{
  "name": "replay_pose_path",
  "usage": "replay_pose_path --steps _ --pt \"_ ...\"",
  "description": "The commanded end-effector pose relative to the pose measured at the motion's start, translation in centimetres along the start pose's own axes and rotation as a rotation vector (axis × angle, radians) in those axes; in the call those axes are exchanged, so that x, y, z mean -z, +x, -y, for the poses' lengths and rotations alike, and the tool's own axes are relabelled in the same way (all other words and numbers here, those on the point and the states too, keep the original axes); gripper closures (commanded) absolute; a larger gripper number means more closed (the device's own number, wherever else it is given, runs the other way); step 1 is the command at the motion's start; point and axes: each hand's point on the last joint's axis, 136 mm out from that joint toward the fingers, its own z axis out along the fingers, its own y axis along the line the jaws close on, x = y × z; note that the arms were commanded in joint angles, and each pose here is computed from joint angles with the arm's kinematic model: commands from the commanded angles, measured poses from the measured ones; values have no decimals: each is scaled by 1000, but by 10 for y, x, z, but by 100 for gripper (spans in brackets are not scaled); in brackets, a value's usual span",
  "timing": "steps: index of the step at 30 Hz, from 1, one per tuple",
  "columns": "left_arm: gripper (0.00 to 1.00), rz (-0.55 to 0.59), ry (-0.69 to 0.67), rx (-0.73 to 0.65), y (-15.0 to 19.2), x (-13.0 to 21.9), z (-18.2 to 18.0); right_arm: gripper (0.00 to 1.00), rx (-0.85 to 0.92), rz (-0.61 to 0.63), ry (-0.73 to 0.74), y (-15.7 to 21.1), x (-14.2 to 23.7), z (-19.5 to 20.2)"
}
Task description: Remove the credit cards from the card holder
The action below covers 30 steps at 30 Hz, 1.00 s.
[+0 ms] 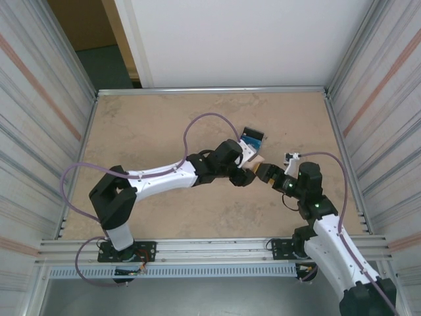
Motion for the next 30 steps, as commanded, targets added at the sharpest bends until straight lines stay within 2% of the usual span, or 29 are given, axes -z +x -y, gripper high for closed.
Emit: replay_pose_path --steps 1,7,12,15,18,21,26,30 --pt "33 107 79 -44 -26 24 18 21 102 42 -79 -19 0 -35" --pt "33 149 126 -121 -26 35 34 38 114 45 -91 -26 -9 -43" --pt "33 174 120 -149 -31 39 38 60 123 38 -117 -27 -16 -52" --pt "31 195 100 -149 -35 42 36 81 138 35 -123 -28 -18 -56" --pt "19 215 85 -154 -38 50 33 95 159 42 -125 -31 -19 -58" --pt "2 240 72 -162 -40 64 28 100 198 46 -123 -34 -18 -61" --pt "1 310 45 -153 -40 98 12 100 306 19 -183 -37 -17 -78" --pt "1 339 103 -43 -36 123 -10 100 413 -39 -291 -34 -14 -103"
